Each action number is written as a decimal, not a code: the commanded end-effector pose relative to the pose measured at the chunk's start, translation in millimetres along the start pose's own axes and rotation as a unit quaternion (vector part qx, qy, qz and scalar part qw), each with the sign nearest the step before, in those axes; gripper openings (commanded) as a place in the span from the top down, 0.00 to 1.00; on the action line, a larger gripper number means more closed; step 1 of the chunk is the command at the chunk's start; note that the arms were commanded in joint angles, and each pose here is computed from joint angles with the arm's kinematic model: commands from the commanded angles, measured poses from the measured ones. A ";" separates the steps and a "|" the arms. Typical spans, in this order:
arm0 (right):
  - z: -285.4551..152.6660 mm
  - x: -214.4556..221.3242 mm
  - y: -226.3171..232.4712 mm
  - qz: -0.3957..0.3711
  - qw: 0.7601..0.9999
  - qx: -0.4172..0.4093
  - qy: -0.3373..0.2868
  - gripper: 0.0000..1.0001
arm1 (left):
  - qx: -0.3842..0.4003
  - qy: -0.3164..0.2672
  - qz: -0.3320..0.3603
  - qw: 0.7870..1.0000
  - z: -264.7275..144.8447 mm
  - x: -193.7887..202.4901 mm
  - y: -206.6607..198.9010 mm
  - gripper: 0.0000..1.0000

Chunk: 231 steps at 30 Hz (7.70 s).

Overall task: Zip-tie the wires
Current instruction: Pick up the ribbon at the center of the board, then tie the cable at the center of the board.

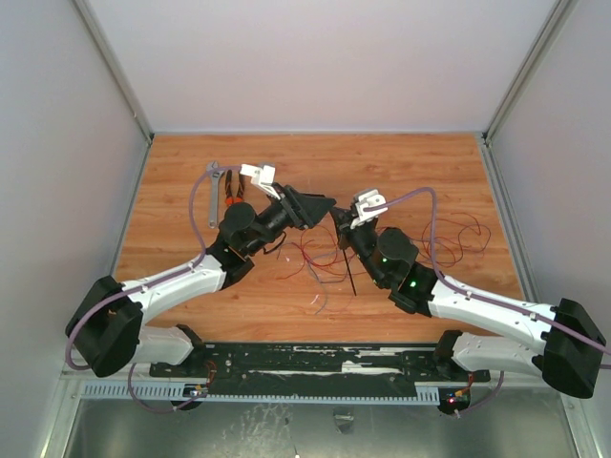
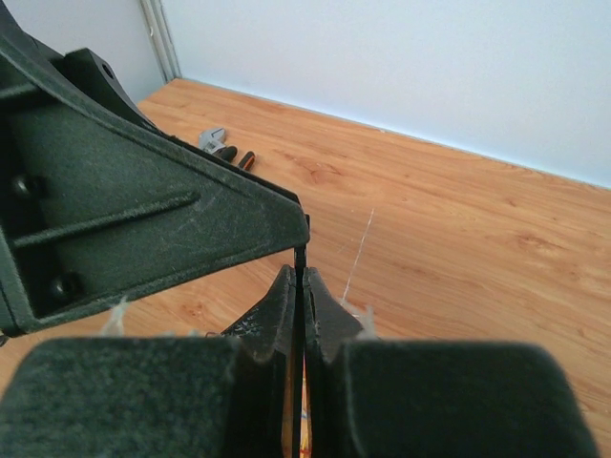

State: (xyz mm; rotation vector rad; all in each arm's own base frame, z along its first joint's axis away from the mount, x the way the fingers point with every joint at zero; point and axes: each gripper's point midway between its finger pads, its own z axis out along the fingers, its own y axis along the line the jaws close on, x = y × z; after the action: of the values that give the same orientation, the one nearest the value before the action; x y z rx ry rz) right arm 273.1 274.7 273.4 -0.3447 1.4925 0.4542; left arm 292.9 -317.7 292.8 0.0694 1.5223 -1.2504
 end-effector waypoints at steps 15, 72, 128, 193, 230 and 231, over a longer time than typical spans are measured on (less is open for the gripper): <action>0.6 -26.1 4.3 0.042 0.998 0.006 -0.043 1.00 | 0.020 0.003 -0.009 1.000 10.1 7.7 -10.5 0.77; -62.5 57.3 26.5 0.125 0.981 -0.108 0.105 0.71 | 0.022 -0.049 -0.011 0.998 -10.4 -33.9 -33.7 1.00; -84.4 -1.5 34.9 0.130 0.963 -0.231 0.058 1.00 | 0.210 -0.026 0.032 0.977 -25.0 -23.6 -95.0 0.52; -101.9 169.8 -8.1 0.178 0.901 -0.036 0.393 0.01 | -0.150 -0.151 0.166 0.963 -41.9 -180.8 40.7 1.00; -49.5 249.7 14.2 0.105 0.871 -0.090 0.471 0.01 | -0.138 -0.149 0.154 0.967 -40.7 -176.6 40.4 1.00; -44.0 251.6 16.8 0.101 0.870 -0.095 0.473 0.01 | -0.137 -0.150 0.155 0.967 -41.9 -177.7 39.2 1.00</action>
State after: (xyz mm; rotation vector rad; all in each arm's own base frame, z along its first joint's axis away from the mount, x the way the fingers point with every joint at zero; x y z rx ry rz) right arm 228.4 277.4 36.7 -0.5164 2.4352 0.6650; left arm 361.1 -179.7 382.8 -0.0602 1.3866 -0.7605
